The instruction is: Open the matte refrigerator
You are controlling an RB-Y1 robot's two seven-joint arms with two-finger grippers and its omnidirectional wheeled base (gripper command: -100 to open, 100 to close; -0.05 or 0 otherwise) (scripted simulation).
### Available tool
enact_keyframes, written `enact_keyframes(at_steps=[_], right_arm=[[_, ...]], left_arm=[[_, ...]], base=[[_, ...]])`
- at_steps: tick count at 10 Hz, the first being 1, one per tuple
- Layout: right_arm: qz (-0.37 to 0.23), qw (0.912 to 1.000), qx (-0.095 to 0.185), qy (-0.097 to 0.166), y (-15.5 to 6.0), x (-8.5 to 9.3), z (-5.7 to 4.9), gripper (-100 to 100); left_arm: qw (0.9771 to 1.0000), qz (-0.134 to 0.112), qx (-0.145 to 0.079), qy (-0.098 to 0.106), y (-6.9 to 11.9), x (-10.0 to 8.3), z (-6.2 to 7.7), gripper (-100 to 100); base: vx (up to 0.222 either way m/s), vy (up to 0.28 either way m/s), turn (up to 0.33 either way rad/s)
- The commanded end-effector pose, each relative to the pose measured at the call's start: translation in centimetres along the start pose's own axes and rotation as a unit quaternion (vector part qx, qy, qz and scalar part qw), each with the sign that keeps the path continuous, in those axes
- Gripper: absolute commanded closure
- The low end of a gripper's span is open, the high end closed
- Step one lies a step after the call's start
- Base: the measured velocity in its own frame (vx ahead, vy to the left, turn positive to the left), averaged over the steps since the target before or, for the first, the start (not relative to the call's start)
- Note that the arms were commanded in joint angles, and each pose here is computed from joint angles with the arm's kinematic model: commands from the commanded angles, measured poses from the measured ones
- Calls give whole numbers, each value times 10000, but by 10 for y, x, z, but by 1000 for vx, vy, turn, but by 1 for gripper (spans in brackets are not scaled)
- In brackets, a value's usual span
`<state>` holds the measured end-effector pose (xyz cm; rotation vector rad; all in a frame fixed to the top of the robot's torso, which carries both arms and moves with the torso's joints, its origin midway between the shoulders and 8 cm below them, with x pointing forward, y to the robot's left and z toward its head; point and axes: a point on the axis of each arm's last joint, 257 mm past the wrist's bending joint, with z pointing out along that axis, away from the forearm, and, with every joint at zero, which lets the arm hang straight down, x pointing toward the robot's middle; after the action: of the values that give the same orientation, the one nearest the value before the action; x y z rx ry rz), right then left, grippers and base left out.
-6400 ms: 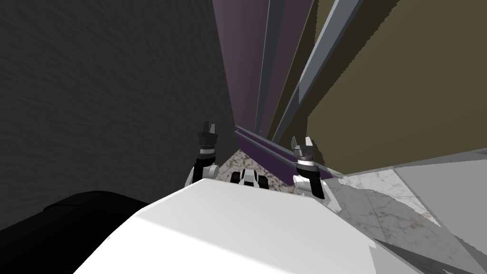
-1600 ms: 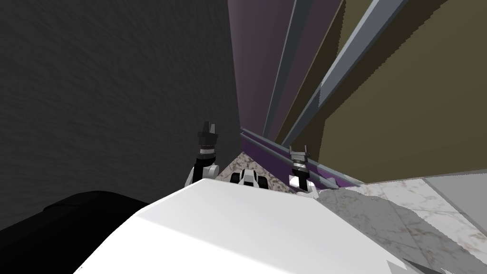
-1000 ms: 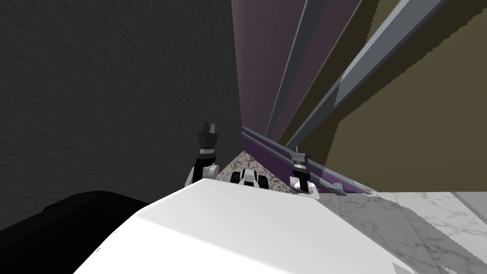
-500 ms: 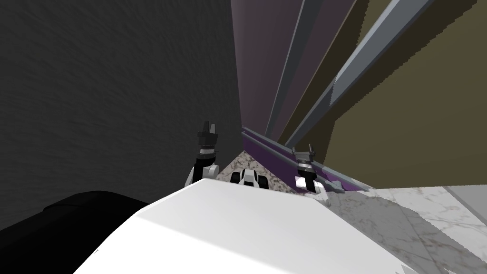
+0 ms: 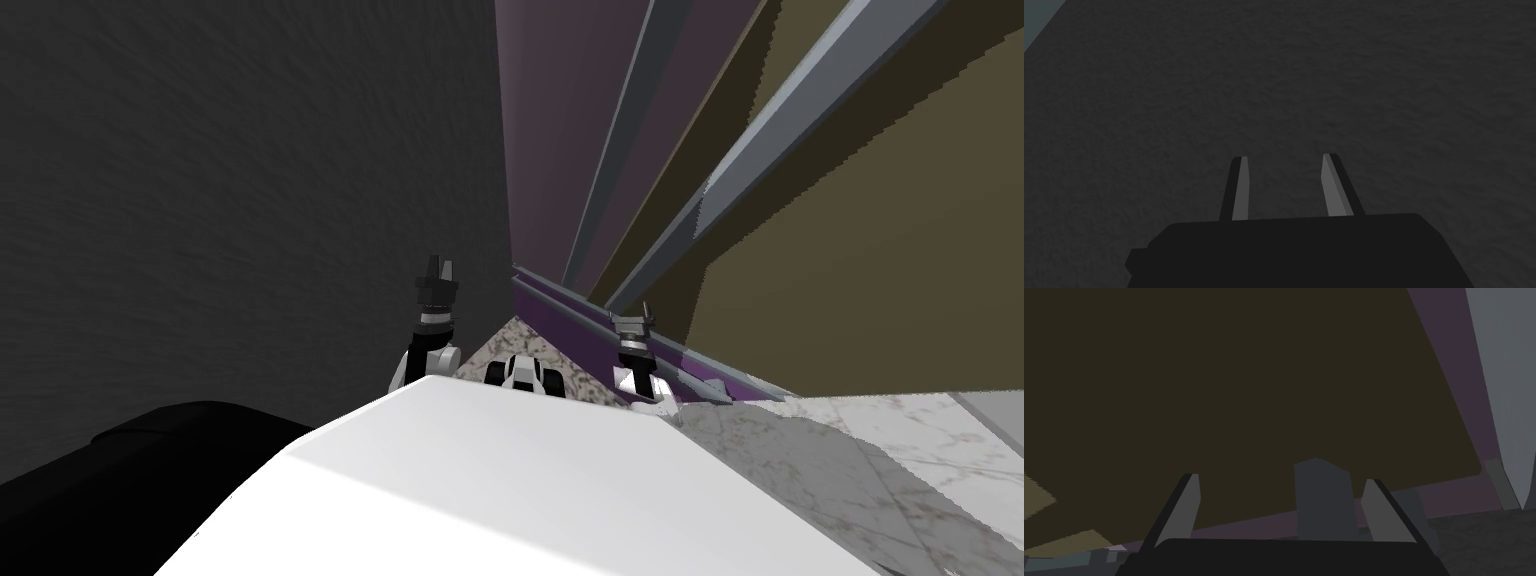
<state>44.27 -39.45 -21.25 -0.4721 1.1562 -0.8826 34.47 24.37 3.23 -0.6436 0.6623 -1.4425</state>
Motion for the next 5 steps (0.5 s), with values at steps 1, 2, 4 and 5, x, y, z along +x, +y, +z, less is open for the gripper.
enact_keyframes(at_steps=[1, 2, 4, 5], right_arm=[[110, 9999, 18, 29, 7, -4, -1, -100], [115, 9999, 21, 43, 1, -3, 9, -100], [112, 9999, 24, 45, -4, -3, 17, -100], [109, 9999, 6, 65, 1, -1, 12, -100]], left_arm=[[10000, 0, 0, 0, 0, 0, 0, 0], [10000, 1, 0, 0, 0, 0, 0, 0], [10000, 1, -1, 0, 0, 0, 0, 0], [10000, 1, -1, 0, 0, 0, 0, 0]], base=[[3, 15, -17], [13, 24, -6], [35, 16, 1], [9, 6, -13]])
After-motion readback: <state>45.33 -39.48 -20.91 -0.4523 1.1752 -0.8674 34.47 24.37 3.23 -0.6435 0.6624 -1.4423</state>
